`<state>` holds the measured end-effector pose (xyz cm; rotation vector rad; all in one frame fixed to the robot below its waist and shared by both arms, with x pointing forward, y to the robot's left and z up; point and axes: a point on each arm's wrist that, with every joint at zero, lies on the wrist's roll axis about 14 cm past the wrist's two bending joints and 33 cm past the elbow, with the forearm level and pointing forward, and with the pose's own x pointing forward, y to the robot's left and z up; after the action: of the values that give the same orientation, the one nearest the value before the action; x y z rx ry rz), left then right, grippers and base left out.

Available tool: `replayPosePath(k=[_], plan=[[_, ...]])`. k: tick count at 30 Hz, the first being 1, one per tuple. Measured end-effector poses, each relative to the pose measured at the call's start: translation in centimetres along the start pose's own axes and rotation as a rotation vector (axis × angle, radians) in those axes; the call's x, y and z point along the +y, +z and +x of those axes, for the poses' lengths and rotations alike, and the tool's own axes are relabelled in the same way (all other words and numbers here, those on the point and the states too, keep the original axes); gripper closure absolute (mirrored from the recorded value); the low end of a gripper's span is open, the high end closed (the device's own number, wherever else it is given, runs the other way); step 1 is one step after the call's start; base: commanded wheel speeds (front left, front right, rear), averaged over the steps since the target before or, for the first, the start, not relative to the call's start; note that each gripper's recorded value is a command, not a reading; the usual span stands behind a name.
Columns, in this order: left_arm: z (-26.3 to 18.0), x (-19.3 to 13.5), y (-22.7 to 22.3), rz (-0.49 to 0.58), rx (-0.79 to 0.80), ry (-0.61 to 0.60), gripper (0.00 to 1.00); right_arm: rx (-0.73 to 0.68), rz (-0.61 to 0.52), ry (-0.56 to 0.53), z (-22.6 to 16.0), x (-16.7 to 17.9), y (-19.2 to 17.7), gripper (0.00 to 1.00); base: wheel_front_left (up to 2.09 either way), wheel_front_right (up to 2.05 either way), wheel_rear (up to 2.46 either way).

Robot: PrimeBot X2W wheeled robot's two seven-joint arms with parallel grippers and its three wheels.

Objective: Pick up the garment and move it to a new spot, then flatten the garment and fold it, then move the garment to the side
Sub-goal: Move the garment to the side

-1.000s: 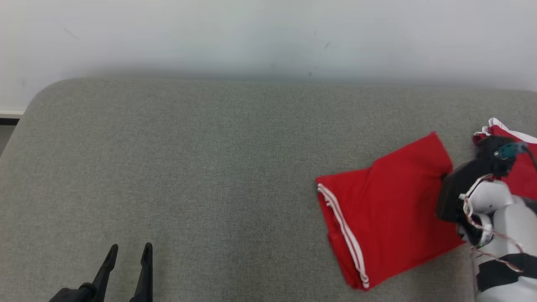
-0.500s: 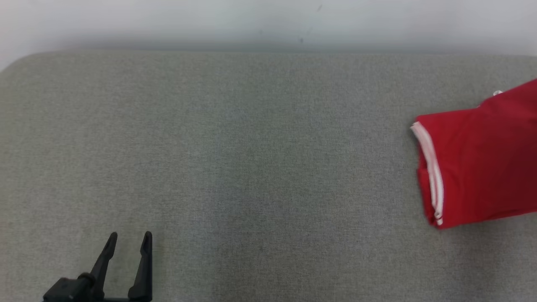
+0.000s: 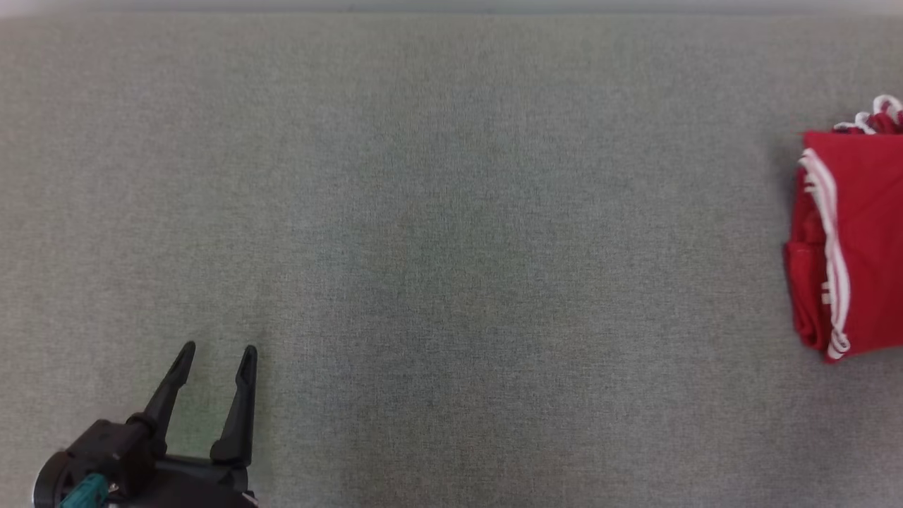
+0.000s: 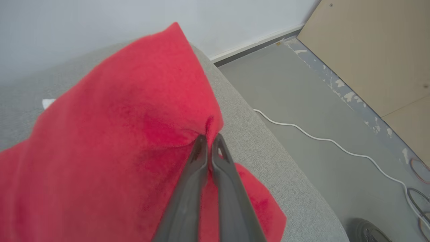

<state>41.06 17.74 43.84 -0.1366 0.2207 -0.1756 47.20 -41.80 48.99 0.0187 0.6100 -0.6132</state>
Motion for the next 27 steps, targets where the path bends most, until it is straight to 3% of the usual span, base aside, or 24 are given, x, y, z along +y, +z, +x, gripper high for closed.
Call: replayPosePath(k=[4, 6, 15, 16, 17, 18, 19, 27], plan=[[0.8, -0.1, -0.7, 0.003, 0.021, -0.012, 0.00, 0.009, -0.004, -0.091, 1.4, -2.0, -0.9, 1.00, 0.00, 0.00, 0.00], [0.9, -0.2, -1.2, 0.002, 0.037, -0.015, 0.00, 0.026, 0.028, -0.082, 1.9, -1.5, -1.6, 1.00, 0.00, 0.00, 0.00], [1.1, -0.7, -1.5, 0.012, 0.053, -0.048, 0.00, 0.016, -0.039, -0.115, 2.1, -1.3, -2.5, 1.00, 0.00, 0.00, 0.00], [1.1, -0.7, -1.5, 0.014, 0.053, -0.052, 0.00, 0.017, -0.039, -0.110, 2.0, -1.0, -2.5, 0.90, 0.00, 0.00, 0.00], [1.1, -0.7, -1.4, 0.015, 0.052, -0.053, 0.00, 0.019, -0.033, -0.102, 2.0, -0.7, -2.6, 0.64, 0.00, 0.00, 0.00], [1.1, -0.8, -1.3, 0.017, 0.050, -0.056, 0.00, 0.016, -0.035, -0.093, 1.9, -0.3, -2.6, 0.14, 0.00, 0.00, 0.00], [1.1, -0.8, -1.1, 0.020, 0.042, -0.058, 0.00, 0.008, -0.038, -0.083, 1.8, 0.1, -2.4, 0.00, 0.00, 0.00, 0.00], [1.0, -1.2, 1.7, 0.039, -0.079, -0.068, 0.00, -0.025, -0.068, -0.045, 0.1, 0.8, -2.3, 0.00, 0.00, 0.00, 0.00]])
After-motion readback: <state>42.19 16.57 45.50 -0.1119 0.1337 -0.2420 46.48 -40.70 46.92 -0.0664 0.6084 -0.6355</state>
